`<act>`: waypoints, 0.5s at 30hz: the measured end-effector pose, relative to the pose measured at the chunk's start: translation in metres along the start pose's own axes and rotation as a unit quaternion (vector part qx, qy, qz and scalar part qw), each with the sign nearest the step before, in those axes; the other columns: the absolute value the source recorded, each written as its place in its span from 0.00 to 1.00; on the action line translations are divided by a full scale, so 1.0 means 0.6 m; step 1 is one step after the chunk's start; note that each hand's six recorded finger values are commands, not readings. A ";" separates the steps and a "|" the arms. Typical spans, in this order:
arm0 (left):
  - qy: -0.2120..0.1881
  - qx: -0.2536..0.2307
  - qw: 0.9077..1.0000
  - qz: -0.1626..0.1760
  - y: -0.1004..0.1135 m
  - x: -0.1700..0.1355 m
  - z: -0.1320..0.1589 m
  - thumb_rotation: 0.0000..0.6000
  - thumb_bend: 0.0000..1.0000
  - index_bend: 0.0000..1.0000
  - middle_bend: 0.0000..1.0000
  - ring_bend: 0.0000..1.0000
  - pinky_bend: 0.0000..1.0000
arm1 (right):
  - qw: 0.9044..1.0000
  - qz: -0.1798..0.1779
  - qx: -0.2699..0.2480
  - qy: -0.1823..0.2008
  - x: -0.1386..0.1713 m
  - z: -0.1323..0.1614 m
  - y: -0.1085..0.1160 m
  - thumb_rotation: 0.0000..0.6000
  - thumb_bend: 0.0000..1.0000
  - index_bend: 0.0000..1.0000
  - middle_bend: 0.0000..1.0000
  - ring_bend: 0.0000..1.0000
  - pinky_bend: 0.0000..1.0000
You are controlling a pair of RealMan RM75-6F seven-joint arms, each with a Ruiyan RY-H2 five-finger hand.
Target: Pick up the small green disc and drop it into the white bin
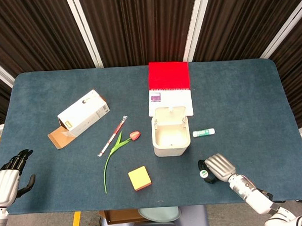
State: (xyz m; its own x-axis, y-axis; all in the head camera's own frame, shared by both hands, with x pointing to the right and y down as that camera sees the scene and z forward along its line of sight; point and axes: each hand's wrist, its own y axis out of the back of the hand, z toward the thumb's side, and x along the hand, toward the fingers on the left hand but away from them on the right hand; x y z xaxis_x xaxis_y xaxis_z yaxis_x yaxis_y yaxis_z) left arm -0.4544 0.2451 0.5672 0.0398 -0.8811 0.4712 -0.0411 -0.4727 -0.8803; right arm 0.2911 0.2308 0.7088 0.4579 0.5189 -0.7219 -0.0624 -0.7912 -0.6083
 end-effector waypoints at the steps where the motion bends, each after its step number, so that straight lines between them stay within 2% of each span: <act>1: 0.000 0.000 1.000 0.000 0.000 0.000 0.000 1.00 0.44 0.13 0.11 0.19 0.39 | 1.000 -0.001 -0.001 0.000 0.000 0.000 -0.001 1.00 0.33 0.61 0.76 0.88 1.00; 12: 0.001 -0.001 1.000 0.001 0.001 -0.001 0.000 1.00 0.44 0.13 0.11 0.19 0.39 | 1.000 -0.012 -0.004 0.002 0.000 -0.003 0.000 1.00 0.33 0.70 0.77 0.88 1.00; 15: 0.000 0.000 1.000 -0.001 0.000 0.000 0.000 1.00 0.44 0.13 0.11 0.19 0.39 | 0.999 -0.032 -0.005 0.002 0.004 -0.003 0.015 1.00 0.33 0.70 0.77 0.88 1.00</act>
State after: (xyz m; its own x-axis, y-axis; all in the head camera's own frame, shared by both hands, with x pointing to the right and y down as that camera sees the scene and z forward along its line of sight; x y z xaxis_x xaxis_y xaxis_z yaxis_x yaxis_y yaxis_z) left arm -0.4543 0.2453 0.5673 0.0408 -0.8801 0.4730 -0.0402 -0.4744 -0.8794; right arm 0.2935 0.2247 0.7022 0.4647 0.5666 -0.6805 -0.0248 -0.7599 -0.6496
